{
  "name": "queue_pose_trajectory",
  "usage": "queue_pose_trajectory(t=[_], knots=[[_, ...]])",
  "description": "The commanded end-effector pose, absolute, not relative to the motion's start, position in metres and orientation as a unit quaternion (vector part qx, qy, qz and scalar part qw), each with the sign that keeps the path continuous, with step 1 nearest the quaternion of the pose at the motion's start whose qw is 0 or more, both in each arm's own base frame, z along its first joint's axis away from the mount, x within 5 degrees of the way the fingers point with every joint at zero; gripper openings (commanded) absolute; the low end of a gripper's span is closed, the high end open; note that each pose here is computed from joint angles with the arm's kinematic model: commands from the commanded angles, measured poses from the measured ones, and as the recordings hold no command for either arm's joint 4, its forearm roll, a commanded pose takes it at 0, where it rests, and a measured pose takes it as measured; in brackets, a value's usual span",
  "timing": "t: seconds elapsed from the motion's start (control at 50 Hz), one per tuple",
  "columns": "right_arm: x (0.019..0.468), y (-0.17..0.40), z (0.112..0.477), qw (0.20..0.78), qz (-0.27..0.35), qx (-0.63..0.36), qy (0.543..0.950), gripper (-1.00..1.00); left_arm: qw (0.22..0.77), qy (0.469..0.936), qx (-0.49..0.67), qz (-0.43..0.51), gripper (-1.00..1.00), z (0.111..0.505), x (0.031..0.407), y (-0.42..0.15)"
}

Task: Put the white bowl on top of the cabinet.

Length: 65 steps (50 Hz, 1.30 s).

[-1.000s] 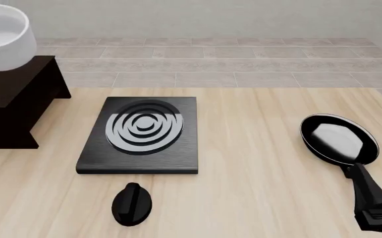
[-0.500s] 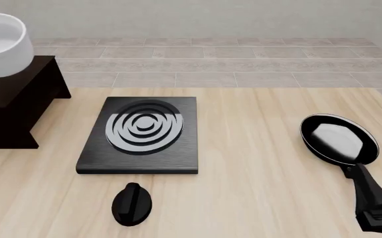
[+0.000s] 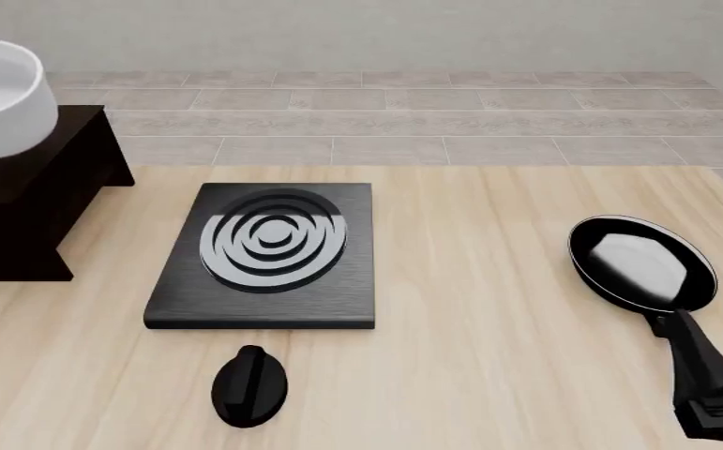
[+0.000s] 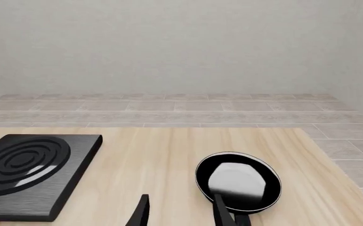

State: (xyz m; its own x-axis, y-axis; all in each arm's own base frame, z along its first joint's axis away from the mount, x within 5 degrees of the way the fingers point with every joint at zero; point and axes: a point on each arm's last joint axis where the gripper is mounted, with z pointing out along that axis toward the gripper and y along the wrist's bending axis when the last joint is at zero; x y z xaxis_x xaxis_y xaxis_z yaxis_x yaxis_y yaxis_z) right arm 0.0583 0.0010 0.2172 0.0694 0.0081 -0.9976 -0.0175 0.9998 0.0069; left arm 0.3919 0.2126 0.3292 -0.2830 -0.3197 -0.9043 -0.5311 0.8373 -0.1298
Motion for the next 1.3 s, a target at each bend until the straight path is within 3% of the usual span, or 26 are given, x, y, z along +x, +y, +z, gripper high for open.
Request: queue_pose_trajectory(t=[0.02, 1.3], knots=[[0.058, 0.001, 0.217, 0.731, 0.009, -0.003, 0.682, 1.00, 0.545, 0.786, -0.279, 0.087, -1.00, 0.330, 0.392, 0.214], [0.058, 0.001, 0.217, 0.731, 0.009, -0.003, 0.682, 1.00, 0.523, 0.802, -0.274, 0.092, -1.00, 0.287, 0.396, 0.218]])
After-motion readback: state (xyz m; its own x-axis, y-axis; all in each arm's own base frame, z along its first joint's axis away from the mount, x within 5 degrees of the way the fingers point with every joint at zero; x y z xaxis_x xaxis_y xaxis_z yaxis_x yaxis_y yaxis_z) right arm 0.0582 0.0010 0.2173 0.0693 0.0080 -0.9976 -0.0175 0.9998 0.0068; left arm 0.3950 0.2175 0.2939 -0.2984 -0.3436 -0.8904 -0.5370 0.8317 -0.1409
